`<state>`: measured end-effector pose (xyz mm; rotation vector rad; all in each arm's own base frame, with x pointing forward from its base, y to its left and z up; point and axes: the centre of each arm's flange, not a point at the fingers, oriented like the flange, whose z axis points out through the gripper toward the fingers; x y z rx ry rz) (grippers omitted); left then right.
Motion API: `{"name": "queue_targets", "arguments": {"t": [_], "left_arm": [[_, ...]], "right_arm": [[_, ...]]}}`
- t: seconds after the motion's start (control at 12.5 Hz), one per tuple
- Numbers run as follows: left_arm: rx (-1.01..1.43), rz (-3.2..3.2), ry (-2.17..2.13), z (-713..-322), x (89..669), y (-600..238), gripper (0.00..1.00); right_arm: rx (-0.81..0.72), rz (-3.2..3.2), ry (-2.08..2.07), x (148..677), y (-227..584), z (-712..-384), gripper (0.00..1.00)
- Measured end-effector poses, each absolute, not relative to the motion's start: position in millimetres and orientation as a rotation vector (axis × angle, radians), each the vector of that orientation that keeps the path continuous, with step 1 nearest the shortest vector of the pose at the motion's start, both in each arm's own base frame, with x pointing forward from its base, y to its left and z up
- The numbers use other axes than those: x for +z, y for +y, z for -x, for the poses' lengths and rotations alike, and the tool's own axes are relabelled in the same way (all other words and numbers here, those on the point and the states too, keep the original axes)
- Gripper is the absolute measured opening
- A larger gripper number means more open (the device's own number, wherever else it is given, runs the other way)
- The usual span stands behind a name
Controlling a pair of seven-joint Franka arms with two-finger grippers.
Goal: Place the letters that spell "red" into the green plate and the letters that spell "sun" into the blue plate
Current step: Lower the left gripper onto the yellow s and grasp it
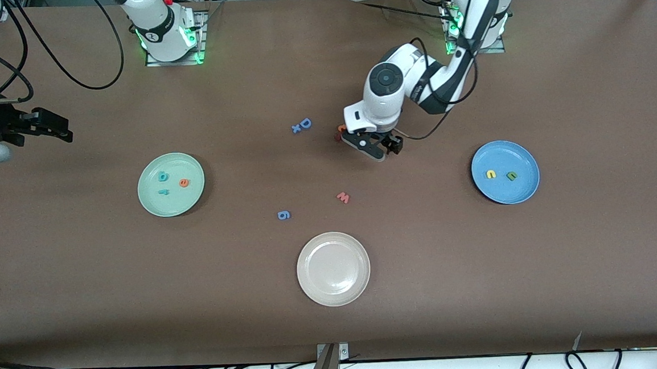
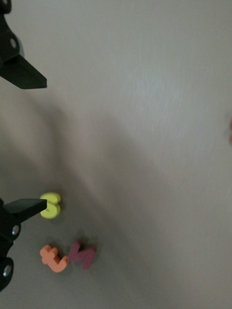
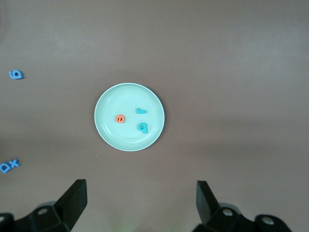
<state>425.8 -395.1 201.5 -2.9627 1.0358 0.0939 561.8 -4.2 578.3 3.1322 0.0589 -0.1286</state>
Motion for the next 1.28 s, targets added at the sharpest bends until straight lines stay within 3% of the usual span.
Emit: {"name": "queue_targets", "arguments": {"t": [1.28], "left_arm": [[0.160, 2.909, 1.157, -391, 171, -416, 1.00]], "right_arm": [[-0.155, -3.132, 0.045, 577, -10, -560, 1.00]]}}
